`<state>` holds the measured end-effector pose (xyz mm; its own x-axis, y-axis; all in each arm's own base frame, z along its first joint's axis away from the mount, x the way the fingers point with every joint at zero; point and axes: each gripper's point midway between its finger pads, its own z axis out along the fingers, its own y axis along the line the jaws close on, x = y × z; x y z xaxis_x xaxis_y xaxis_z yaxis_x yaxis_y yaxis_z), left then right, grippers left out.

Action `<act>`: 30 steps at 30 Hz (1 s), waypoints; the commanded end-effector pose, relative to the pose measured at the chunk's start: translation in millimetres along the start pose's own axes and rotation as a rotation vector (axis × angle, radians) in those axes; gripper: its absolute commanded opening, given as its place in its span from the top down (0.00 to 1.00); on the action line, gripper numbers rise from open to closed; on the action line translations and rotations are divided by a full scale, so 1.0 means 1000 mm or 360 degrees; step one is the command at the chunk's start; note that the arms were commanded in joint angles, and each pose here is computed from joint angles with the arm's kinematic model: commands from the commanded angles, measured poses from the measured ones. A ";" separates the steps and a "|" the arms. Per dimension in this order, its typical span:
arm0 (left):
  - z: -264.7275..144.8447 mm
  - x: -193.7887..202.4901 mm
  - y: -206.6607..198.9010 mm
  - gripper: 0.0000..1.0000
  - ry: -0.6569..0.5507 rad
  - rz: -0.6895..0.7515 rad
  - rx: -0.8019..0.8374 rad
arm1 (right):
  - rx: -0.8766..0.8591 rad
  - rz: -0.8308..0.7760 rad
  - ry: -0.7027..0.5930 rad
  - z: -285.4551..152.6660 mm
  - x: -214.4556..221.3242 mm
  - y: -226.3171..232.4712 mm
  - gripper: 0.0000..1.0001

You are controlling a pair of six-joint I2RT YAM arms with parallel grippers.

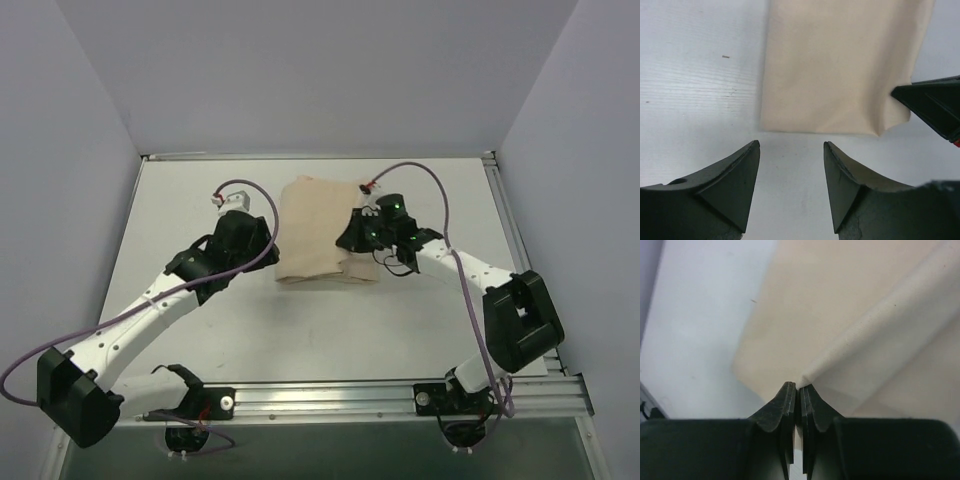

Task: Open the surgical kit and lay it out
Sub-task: Open the surgical kit at the center of the board.

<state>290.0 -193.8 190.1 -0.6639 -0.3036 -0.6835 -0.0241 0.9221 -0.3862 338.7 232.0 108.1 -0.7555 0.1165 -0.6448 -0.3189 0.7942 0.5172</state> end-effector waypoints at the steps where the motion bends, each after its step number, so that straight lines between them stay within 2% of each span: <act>1: -0.038 -0.030 0.023 0.37 -0.0239 -0.0173 -0.0135 | -0.0223 -0.0158 -0.0112 0.020 -0.041 0.096 1.00; 4: -0.061 -0.033 0.037 0.37 -0.0297 -0.0246 -0.0155 | -0.0339 -0.0273 -0.0051 0.051 -0.037 0.159 1.00; 6: -0.081 -0.041 0.043 0.37 -0.0355 -0.0296 -0.0153 | -0.0352 -0.0325 0.0079 0.082 -0.007 0.181 1.00; 7: -0.087 -0.037 0.050 0.37 -0.0340 -0.0304 -0.0189 | -0.0422 -0.0349 0.0027 0.088 -0.023 0.208 1.00; 8: -0.094 -0.040 0.058 0.36 -0.0372 -0.0328 -0.0230 | -0.0448 -0.0346 0.0044 0.095 -0.021 0.219 1.00; 9: -0.107 -0.045 0.061 0.36 -0.0409 -0.0362 -0.0229 | -0.0489 -0.0349 0.0131 0.113 0.001 0.229 1.00; 11: -0.120 -0.045 0.075 0.34 -0.0440 -0.0403 -0.0304 | -0.0641 -0.0362 0.0106 0.119 -0.007 0.269 1.00; 12: -0.130 -0.048 0.079 0.34 -0.0477 -0.0433 -0.0297 | -0.0661 -0.0362 0.0197 0.135 0.016 0.274 0.99; 13: -0.137 -0.052 0.082 0.34 -0.0506 -0.0466 -0.0301 | -0.0742 -0.0378 0.0162 0.134 0.003 0.296 0.94; 14: -0.142 -0.056 0.083 0.34 -0.0539 -0.0476 -0.0294 | -0.0764 -0.0386 0.0218 0.137 0.011 0.299 0.77; 17: -0.161 -0.072 0.091 0.33 -0.0636 -0.0494 -0.0355 | -0.0760 -0.0418 0.0293 0.148 0.017 0.287 0.58; 20: -0.165 -0.086 0.098 0.32 -0.0689 -0.0407 -0.0488 | -0.0601 -0.0436 0.0173 0.143 -0.019 0.246 0.32; 22: -0.153 -0.094 0.096 0.30 -0.0658 -0.0266 -0.0569 | -0.0524 -0.0448 0.0079 0.126 -0.050 0.230 0.29; 23: -0.150 -0.103 0.093 0.29 -0.0653 -0.0238 -0.0579 | -0.0375 -0.0455 0.0058 0.123 -0.056 0.213 0.25; 25: -0.123 -0.103 0.082 0.25 -0.0451 -0.0077 -0.0572 | -0.0256 -0.0483 -0.0003 0.107 -0.064 0.199 0.20; 26: -0.121 -0.119 0.087 0.22 -0.0437 -0.0105 -0.0595 | -0.0126 -0.0465 -0.0024 0.106 -0.068 0.183 0.20; 27: -0.099 -0.118 0.091 0.21 -0.0309 -0.0001 -0.0627 | -0.0043 -0.0426 -0.0054 0.102 -0.078 0.178 0.21; 29: -0.075 -0.113 0.089 0.21 -0.0132 0.0016 -0.0545 | 0.0149 -0.0308 -0.0023 0.101 -0.079 0.158 0.29; 30: -0.061 -0.112 0.105 0.23 -0.0025 -0.0034 -0.0608 | 0.0318 -0.0291 -0.0022 0.113 -0.076 0.137 0.32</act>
<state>302.7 -44.7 294.8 -0.4650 -0.4071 -0.7862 -0.4176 0.8839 -0.2106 410.5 421.6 149.4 -0.7024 -0.0741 -0.7079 -0.4690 0.7963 0.3820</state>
